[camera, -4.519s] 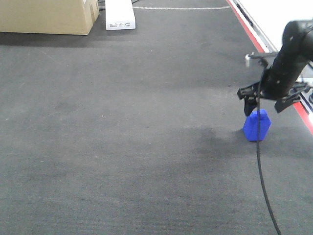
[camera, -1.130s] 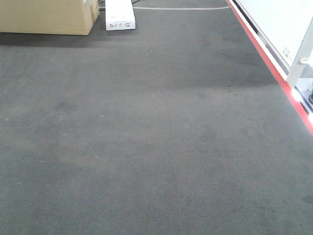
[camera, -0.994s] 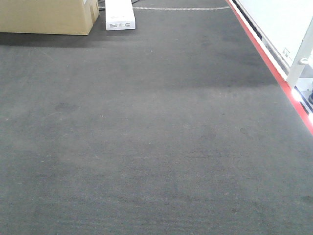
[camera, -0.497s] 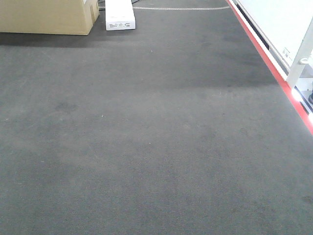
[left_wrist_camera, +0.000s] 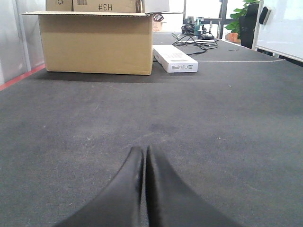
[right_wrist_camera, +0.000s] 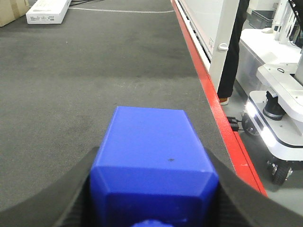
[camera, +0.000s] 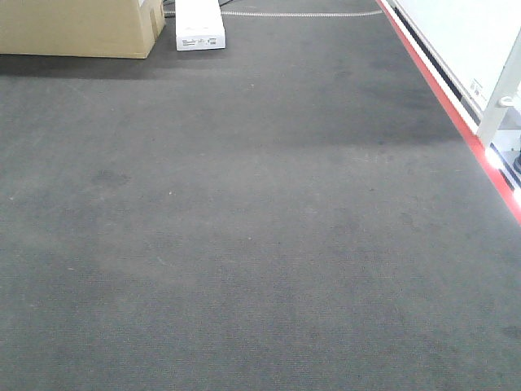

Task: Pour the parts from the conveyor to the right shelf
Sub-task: 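Drive away from the conveyor holding the block in the right gripper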

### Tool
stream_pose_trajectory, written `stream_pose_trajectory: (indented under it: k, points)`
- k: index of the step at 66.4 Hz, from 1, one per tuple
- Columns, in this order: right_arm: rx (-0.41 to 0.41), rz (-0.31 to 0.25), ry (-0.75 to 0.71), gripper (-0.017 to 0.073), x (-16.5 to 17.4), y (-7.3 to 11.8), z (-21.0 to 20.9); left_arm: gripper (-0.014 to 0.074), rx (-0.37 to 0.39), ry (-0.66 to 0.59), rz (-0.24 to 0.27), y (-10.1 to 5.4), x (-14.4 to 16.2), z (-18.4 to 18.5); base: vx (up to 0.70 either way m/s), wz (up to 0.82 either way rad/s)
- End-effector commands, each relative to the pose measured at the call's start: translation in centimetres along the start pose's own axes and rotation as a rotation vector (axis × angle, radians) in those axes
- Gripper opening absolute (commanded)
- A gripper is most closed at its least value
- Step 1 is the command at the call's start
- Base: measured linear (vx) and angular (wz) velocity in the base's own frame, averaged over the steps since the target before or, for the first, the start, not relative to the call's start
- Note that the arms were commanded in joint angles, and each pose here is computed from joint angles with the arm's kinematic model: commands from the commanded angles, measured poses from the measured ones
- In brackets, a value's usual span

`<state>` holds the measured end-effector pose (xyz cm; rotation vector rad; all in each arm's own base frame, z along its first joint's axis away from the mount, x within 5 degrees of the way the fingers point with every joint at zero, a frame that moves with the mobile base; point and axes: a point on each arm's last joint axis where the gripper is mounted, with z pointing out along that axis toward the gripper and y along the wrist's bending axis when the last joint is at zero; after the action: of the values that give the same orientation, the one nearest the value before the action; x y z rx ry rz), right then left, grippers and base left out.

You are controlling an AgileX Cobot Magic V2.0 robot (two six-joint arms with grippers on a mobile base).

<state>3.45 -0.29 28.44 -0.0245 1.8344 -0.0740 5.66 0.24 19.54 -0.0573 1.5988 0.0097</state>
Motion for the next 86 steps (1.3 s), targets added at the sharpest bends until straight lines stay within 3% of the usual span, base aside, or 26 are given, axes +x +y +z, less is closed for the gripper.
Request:
stream_pose_trajectory:
  k: [1, 45, 86]
  points:
    - [0.013, -0.01, -0.102, -0.0005, -1.52, -0.14, -0.29, -0.0006, 0.01, -0.109, -0.016, -0.08, -1.44, -0.24, 0.0, 0.0]
    - [0.013, -0.01, -0.102, -0.0005, -1.52, -0.14, -0.29, -0.0006, 0.01, -0.109, -0.016, -0.08, -1.44, -0.24, -0.04, -0.01]
    - [0.013, -0.011, -0.099, -0.0005, -1.49, -0.14, -0.29, -0.0006, 0.01, -0.109, -0.016, -0.08, -1.44, -0.24, -0.39, -0.16]
